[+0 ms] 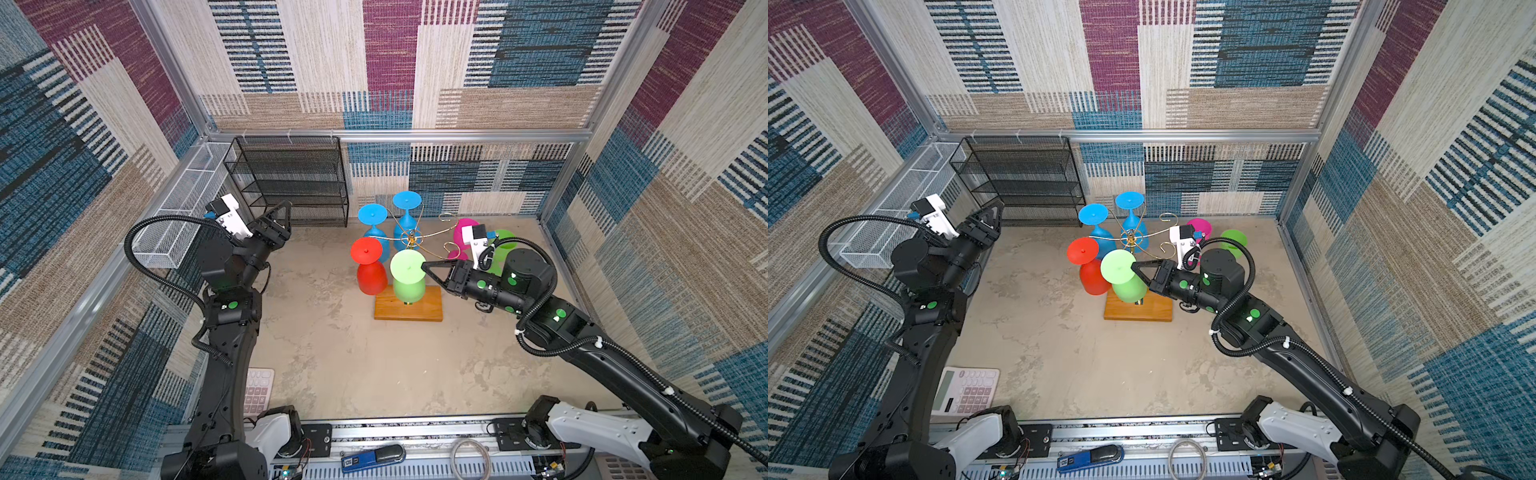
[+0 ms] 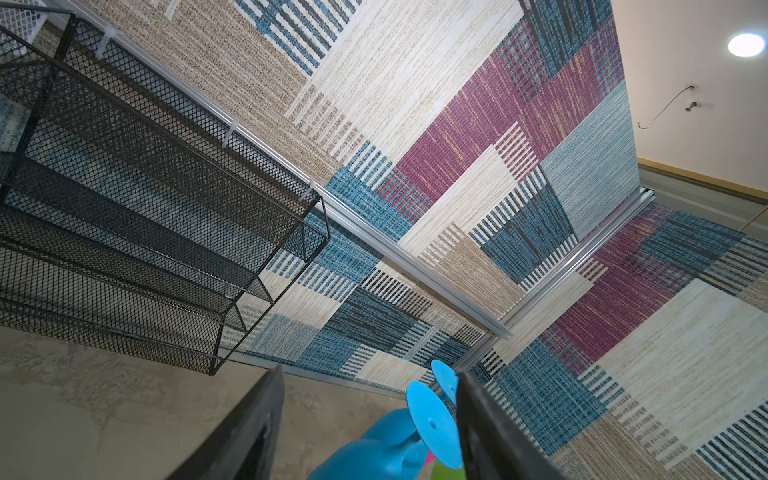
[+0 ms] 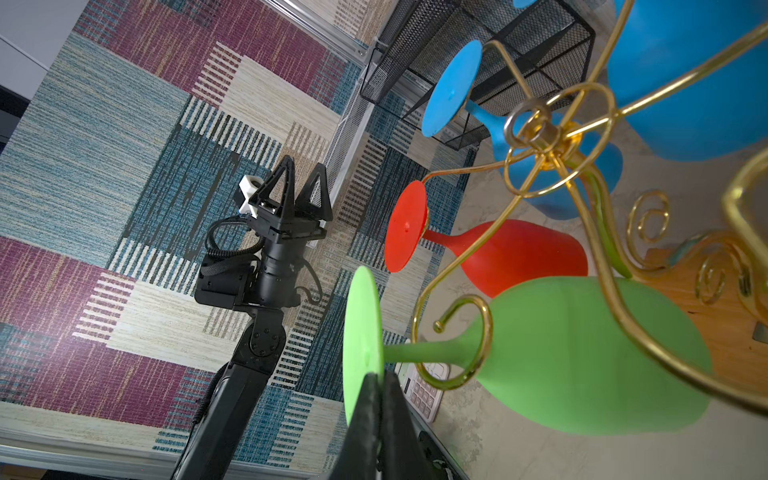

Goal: Take the wine glass off the wine glass rack

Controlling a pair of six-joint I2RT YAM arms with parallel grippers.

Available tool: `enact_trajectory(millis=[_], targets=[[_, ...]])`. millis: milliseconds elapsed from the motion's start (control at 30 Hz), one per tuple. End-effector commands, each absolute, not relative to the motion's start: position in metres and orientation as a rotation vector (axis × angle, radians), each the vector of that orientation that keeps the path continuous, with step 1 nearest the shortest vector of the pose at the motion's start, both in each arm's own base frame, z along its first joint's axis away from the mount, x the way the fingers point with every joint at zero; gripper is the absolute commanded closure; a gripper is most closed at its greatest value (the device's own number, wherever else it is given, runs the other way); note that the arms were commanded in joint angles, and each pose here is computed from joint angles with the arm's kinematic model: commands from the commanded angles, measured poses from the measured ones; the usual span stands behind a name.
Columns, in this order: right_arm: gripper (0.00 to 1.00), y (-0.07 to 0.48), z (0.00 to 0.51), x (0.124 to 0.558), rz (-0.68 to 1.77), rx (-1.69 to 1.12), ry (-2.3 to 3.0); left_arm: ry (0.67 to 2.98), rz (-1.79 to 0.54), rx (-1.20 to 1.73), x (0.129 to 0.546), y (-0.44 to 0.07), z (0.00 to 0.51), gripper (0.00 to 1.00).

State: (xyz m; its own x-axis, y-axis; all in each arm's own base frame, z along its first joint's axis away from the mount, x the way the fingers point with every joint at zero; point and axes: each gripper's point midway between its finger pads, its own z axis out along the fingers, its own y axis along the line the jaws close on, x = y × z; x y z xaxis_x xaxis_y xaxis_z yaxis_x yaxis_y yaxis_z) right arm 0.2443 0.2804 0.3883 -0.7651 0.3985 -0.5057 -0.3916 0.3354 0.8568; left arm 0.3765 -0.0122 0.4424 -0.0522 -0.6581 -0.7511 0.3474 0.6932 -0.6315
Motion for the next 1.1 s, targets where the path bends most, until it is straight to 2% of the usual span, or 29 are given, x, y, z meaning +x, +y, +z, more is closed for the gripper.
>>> enact_trajectory(millis=[0,333,1067], targets=[[1.0,0.282,0.402,0.247,1.499,-0.015,1.883,1.322,-0.84,-0.261,0.377,-0.009,0.464,0.31],[1.0,0.286,0.412,0.254,1.502,0.003,1.888,1.29,-0.849,-0.243,0.389,-0.005,0.479,0.3],[1.0,0.282,0.402,0.271,1.446,0.114,1.892,1.284,-0.857,-0.264,0.395,0.002,0.474,0.3]])
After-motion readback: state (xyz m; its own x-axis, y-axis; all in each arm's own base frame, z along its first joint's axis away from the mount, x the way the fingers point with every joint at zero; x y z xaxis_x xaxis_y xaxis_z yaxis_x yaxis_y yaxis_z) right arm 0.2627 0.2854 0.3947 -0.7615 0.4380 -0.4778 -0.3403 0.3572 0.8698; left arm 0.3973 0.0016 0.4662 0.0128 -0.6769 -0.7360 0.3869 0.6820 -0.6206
